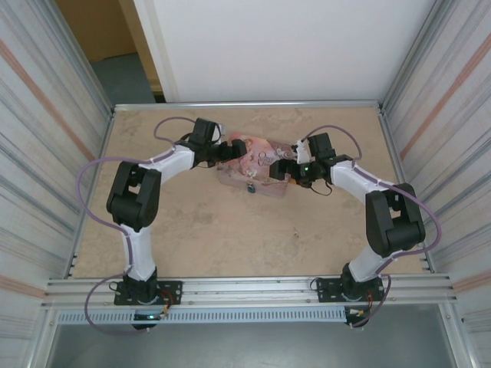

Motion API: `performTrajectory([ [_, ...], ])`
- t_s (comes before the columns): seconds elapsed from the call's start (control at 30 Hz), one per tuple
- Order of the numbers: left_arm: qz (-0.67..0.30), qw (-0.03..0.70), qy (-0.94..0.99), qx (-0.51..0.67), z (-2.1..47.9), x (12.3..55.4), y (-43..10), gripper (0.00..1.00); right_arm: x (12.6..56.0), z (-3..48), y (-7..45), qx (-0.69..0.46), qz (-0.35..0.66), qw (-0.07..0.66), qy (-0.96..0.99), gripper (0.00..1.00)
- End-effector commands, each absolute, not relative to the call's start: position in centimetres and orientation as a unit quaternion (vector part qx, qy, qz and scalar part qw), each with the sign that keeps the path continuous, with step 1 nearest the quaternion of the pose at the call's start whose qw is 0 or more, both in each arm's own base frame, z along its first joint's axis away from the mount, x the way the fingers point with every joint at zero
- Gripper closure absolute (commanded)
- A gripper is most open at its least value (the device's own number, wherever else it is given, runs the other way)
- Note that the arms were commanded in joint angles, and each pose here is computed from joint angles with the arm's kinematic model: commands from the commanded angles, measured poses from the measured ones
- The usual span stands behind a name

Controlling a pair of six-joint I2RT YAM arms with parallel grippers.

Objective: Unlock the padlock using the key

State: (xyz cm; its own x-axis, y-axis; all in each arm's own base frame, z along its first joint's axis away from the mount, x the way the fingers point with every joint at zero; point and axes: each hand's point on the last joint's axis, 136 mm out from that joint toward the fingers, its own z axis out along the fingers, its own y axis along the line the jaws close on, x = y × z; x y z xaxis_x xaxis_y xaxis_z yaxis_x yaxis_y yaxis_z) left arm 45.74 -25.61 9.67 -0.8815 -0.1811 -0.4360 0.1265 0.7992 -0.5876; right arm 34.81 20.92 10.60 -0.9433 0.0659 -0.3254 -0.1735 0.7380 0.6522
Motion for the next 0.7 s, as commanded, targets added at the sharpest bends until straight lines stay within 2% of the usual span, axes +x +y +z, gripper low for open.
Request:
performTrajectory([
  [0.0, -0.362, 0.239, 0.901, 0.024, 12.8, 44.8, -27.8, 0.01, 34.2, 11.6, 22.7, -0.04, 0.38, 0.169, 0.908, 0.01],
  [0.2, -0.352, 0.245, 0.903, 0.018, 12.9, 45.2, -26.5, 0.01, 34.8, 11.3, 20.9, -0.017, 0.329, 0.193, 0.924, 0.01],
  [0.4, -0.328, 0.278, 0.903, 0.012, 15.0, 45.0, -24.0, 0.01, 34.5, 12.5, 17.5, 0.004, 0.252, 0.229, 0.94, 0.01],
  [0.67, -0.317, 0.314, 0.895, 0.007, 17.9, 41.8, -20.7, 0.01, 30.5, 14.6, 13.5, 0.01, 0.178, 0.231, 0.956, 0.01],
])
